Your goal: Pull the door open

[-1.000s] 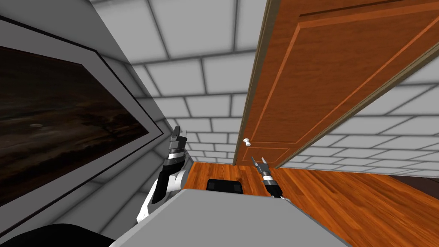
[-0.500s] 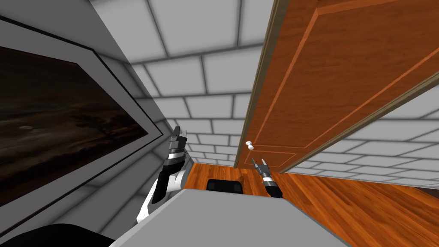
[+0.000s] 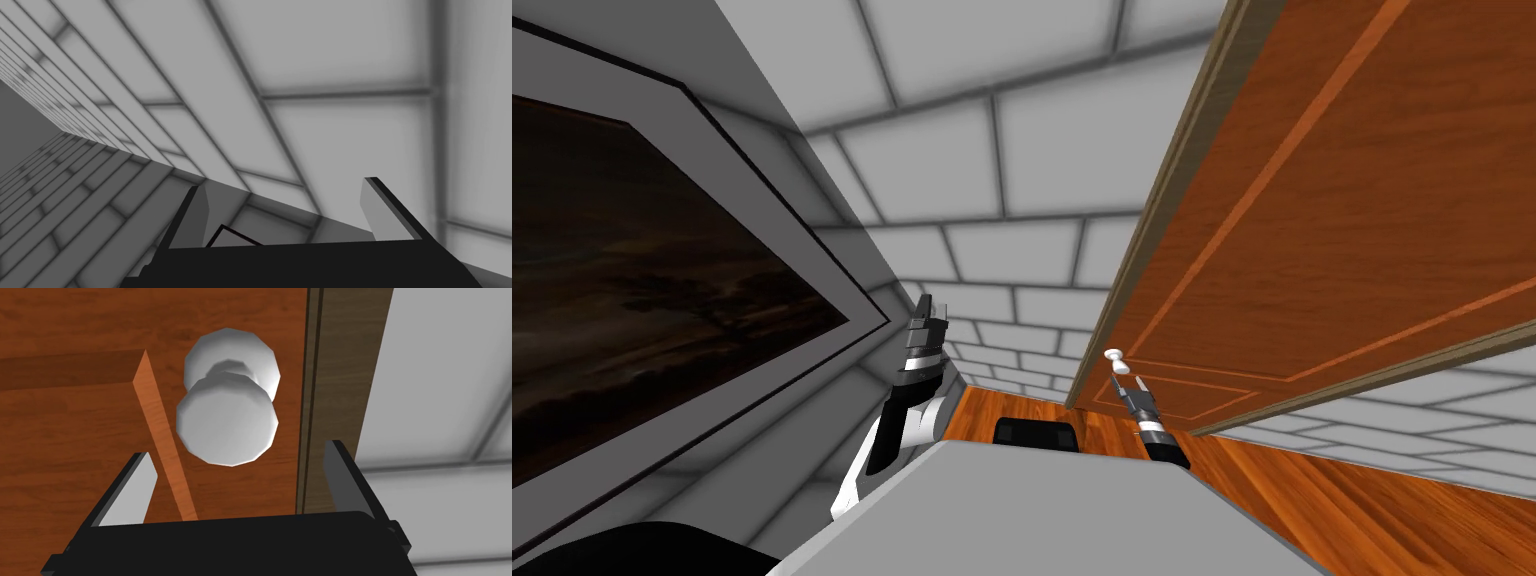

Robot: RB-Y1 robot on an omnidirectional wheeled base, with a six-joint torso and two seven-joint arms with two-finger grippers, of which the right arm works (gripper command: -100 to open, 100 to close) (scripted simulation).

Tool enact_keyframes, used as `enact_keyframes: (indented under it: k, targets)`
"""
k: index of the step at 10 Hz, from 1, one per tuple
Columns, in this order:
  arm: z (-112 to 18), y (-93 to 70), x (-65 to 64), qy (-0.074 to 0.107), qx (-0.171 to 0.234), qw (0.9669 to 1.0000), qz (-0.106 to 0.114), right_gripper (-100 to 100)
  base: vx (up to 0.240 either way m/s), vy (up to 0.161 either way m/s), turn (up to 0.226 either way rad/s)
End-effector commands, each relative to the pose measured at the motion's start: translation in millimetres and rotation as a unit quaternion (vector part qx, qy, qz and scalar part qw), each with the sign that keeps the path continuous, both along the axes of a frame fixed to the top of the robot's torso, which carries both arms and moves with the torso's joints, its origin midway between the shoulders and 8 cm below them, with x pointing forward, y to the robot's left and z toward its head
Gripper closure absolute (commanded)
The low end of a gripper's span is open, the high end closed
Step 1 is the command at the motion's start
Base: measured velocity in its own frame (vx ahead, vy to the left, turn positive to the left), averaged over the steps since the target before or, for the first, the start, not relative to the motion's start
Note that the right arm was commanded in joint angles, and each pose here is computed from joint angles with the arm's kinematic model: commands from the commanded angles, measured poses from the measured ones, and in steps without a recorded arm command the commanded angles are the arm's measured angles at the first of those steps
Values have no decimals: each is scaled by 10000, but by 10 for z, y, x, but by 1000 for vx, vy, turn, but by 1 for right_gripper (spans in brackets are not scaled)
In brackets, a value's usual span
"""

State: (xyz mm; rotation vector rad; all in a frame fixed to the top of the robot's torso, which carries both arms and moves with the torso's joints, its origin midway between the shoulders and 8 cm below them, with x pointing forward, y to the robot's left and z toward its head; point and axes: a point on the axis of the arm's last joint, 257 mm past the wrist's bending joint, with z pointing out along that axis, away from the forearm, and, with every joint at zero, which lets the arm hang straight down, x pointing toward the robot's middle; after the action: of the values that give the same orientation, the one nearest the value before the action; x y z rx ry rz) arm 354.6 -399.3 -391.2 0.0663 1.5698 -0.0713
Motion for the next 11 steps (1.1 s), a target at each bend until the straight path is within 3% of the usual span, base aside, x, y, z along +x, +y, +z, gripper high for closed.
enact_keyframes:
  k: [1, 2, 3, 4, 9, 11]
  targets:
    - [-2, -99, -56, -5, 11, 10000, -88, -100, 188, -8, 107]
    - [-5, -166, -89, -7, 24, 9999, -148, -100, 187, -5, 110]
    - [-6, -132, -66, -2, 15, 9999, -112, -100, 86, -5, 21]
    - [-6, -132, -66, -2, 15, 9999, -112, 100, -11, -3, -25]
    - [-6, -132, -66, -2, 15, 9999, -112, 100, -16, -1, 2]
    - [5, -142, -62, -45, 268, 9995, -134, 100, -34, -14, 41]
